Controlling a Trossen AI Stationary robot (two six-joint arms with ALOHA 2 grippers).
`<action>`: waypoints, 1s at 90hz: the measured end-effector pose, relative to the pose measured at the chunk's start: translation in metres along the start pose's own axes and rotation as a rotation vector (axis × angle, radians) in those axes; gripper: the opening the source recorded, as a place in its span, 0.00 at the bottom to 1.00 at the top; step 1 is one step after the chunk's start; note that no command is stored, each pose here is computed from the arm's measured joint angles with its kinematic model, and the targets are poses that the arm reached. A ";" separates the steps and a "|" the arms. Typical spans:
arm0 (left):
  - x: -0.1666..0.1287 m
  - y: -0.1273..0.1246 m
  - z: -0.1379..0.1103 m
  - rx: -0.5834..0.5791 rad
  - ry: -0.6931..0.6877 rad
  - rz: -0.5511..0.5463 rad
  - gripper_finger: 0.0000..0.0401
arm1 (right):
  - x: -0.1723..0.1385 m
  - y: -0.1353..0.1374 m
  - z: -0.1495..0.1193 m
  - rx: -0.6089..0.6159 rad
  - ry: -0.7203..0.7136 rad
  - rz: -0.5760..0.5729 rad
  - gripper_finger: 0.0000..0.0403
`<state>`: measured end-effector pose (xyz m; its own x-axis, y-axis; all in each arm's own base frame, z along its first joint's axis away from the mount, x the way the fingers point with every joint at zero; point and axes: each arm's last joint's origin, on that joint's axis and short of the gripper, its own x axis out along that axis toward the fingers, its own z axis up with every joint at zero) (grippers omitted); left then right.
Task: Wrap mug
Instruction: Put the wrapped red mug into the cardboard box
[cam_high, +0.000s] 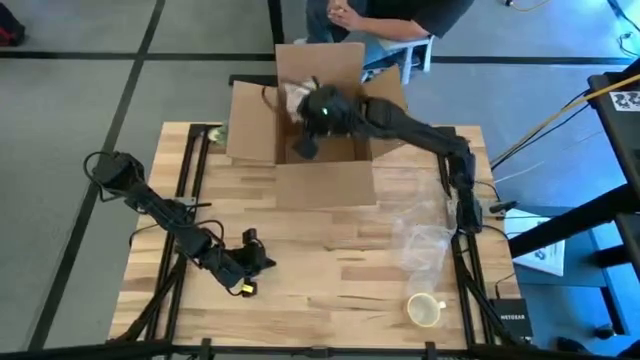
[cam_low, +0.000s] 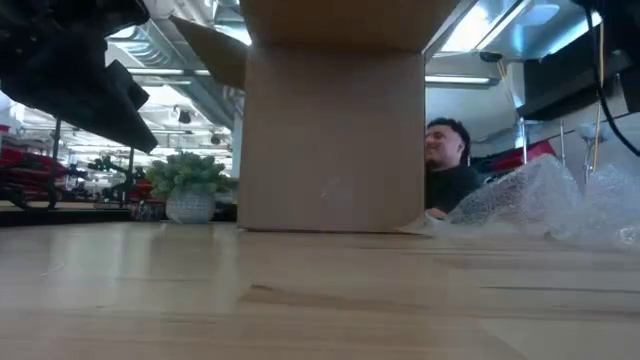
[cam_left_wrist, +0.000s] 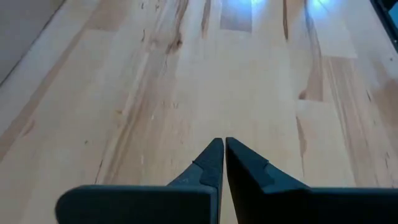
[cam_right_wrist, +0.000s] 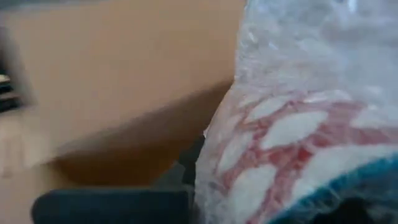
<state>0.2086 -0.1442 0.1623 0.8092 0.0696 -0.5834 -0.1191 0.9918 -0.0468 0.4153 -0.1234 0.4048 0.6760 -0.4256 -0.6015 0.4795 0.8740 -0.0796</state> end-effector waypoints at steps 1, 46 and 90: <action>0.000 0.000 0.000 0.000 0.000 0.000 0.00 | 0.004 -0.003 -0.001 0.007 0.012 0.001 0.06; 0.000 0.000 0.000 0.003 0.002 0.001 0.00 | 0.112 -0.032 -0.059 0.216 0.403 0.066 0.06; 0.000 0.000 0.000 0.001 0.002 -0.002 0.00 | 0.177 -0.027 -0.103 0.267 0.565 0.109 0.08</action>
<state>0.2082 -0.1446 0.1621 0.8085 0.0677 -0.5846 -0.1169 0.9920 -0.0469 0.4643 -0.1986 0.2189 0.3638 -0.0843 -0.9277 0.5973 0.7853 0.1629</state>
